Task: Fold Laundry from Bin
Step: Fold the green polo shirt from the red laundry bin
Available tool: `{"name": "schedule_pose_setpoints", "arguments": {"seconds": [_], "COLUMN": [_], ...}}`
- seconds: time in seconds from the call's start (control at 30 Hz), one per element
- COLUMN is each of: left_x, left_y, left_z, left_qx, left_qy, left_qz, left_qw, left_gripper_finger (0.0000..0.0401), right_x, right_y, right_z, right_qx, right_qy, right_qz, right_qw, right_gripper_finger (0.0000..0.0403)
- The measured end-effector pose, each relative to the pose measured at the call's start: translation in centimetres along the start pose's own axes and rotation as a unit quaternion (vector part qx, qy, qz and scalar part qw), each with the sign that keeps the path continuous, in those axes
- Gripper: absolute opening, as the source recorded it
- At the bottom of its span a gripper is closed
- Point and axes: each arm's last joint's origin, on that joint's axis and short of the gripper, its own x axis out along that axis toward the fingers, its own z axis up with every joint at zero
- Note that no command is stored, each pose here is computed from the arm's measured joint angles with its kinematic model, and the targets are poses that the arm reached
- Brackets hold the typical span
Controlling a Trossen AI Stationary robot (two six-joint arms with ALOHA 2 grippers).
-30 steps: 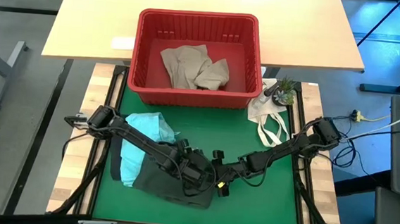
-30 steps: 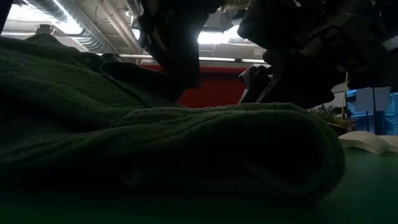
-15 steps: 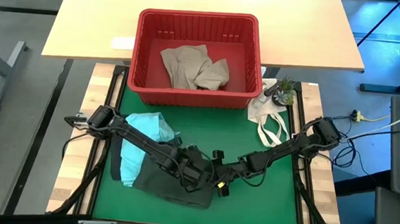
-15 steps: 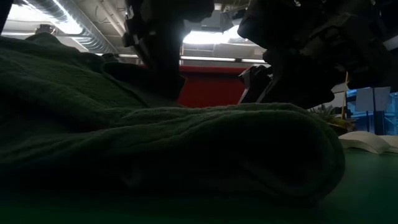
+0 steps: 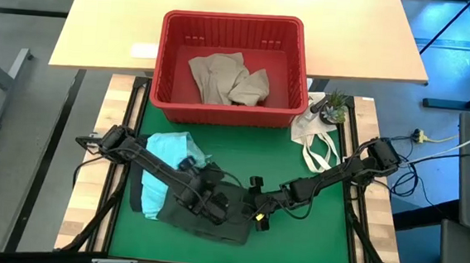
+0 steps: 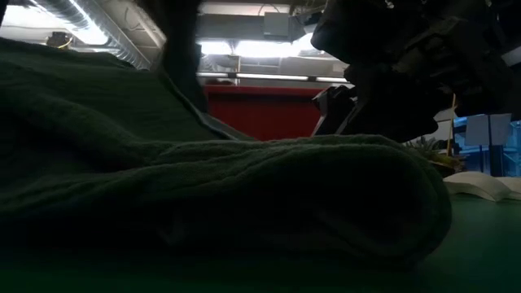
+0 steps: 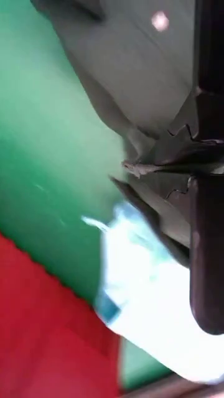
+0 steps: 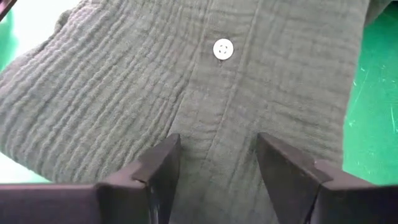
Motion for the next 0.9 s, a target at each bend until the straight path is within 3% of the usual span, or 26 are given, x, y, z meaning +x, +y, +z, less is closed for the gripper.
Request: {"name": "schedule_pose_setpoints", "arguments": {"seconds": [0.17, 0.43, 0.57, 0.77, 0.9], "left_x": [-0.9, -1.6, -1.5, -0.9, -0.3], "left_y": [0.0, -0.4, -0.4, -0.2, -0.4], "left_z": [-1.7, -3.1, -3.0, -2.1, -1.0], "left_qx": [-0.032, 0.001, 0.026, 0.013, 0.019], "left_qy": [0.051, 0.094, 0.096, 0.095, 0.072], "left_qz": [0.003, -0.013, -0.015, -0.012, -0.023], "left_qw": [0.998, 0.995, 0.995, 0.995, 0.997], "left_gripper_finger": [0.0001, 0.0006, 0.0051, 0.0142, 0.0181], "right_x": [0.0, 0.0, 0.0, 0.0, 0.0], "right_y": [0.0, 0.0, 0.0, 0.0, 0.0], "right_z": [0.0, 0.0, 0.0, 0.0, 0.0], "right_qx": [0.0, 0.0, 0.0, 0.0, 0.0], "right_qy": [-0.001, -0.001, -0.001, -0.001, -0.001], "right_qz": [0.0, 0.0, 0.0, 0.0, 0.0], "right_qw": [1.0, 1.0, 1.0, 1.0, 1.0], "right_gripper_finger": [0.0209, 0.0209, 0.0209, 0.0209, 0.0209]}}
